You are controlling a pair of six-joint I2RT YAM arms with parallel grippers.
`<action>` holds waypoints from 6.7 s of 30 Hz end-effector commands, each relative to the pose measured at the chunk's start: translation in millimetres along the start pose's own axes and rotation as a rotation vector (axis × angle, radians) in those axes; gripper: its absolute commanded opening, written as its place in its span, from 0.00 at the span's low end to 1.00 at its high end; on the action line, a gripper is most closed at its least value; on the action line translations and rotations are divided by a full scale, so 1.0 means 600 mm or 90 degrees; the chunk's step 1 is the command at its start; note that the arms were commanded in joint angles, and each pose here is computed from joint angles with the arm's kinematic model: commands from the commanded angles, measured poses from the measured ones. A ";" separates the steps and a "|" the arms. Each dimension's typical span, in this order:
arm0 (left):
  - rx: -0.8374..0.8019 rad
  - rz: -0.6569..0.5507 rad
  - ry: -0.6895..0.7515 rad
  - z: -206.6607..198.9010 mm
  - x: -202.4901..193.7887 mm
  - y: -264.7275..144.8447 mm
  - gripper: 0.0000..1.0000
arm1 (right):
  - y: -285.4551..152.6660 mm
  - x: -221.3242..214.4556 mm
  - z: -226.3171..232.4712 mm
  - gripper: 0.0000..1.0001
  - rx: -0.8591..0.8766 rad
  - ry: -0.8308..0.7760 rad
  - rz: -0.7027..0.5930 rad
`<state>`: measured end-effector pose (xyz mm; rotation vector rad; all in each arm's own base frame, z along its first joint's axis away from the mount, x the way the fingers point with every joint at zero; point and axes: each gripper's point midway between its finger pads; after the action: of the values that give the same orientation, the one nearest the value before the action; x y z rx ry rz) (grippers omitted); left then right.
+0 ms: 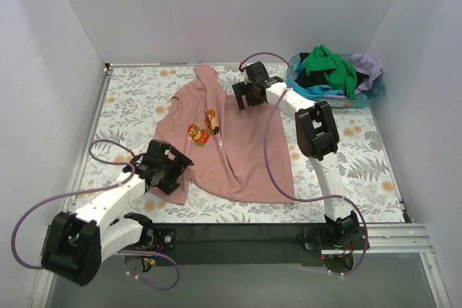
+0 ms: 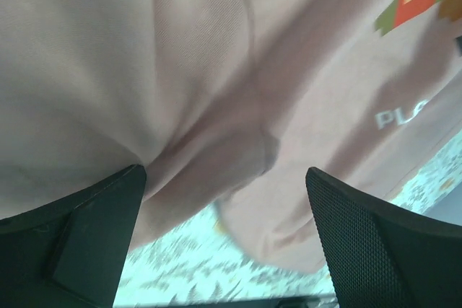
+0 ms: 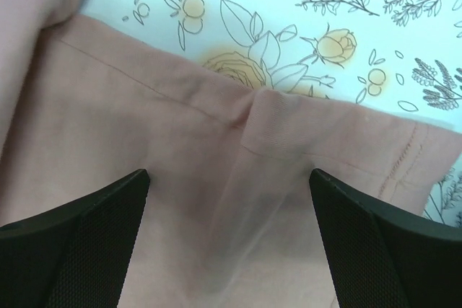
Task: Fold and stack the t-shirts
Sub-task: Flatten the tshirt out
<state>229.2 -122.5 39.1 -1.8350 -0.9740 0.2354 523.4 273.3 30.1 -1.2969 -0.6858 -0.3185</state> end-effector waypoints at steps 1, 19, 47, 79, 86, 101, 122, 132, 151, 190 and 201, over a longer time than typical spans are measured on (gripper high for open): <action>0.081 0.046 -0.031 0.074 -0.047 -0.047 0.93 | -0.050 0.034 -0.015 0.98 -0.024 -0.036 -0.007; -0.106 -0.248 0.234 -0.301 0.236 -0.120 0.98 | -0.275 -0.036 0.015 0.99 0.062 0.089 -0.035; 0.129 -0.104 0.185 -0.170 0.465 0.351 0.98 | 0.000 -0.031 -0.118 0.99 0.012 0.162 0.054; 0.098 -0.141 -0.008 -0.127 0.611 0.120 0.98 | -0.107 0.186 -0.125 0.98 0.023 0.105 -0.168; 0.107 -0.181 -0.038 -0.069 0.466 -0.068 0.98 | -0.245 0.075 -0.046 0.98 0.005 0.084 -0.137; 0.020 -0.089 -0.064 0.071 0.150 -0.082 0.98 | -0.281 -0.343 -0.006 0.98 -0.003 0.224 0.044; 0.223 -0.012 -0.081 0.132 0.071 -0.043 0.98 | -0.302 -0.414 -0.112 0.98 -0.098 0.325 0.024; 0.331 -0.106 -0.186 0.154 0.107 -0.120 0.98 | -0.340 -0.322 -0.058 0.98 0.032 0.265 -0.041; 0.435 -0.039 -0.245 0.215 0.052 -0.076 0.97 | -0.350 -0.329 -0.084 0.98 0.020 0.275 -0.055; 0.285 -0.032 -0.156 0.136 0.156 0.012 0.98 | -0.333 -0.274 -0.127 0.98 -0.038 0.286 -0.080; 0.299 0.000 -0.147 0.165 0.130 0.058 0.37 | -0.330 -0.353 -0.149 0.98 -0.085 0.320 -0.039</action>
<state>235.6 3.3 12.0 -1.3407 -0.9797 0.6283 271.5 109.7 39.1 -1.2438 -0.2951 -0.6737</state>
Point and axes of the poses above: each gripper's point midway between its finger pads, its own y axis out along the fingers, its own z axis along the line the jaws close on, x = y × z, and after that the axes turned 9 degrees about y, right-handed
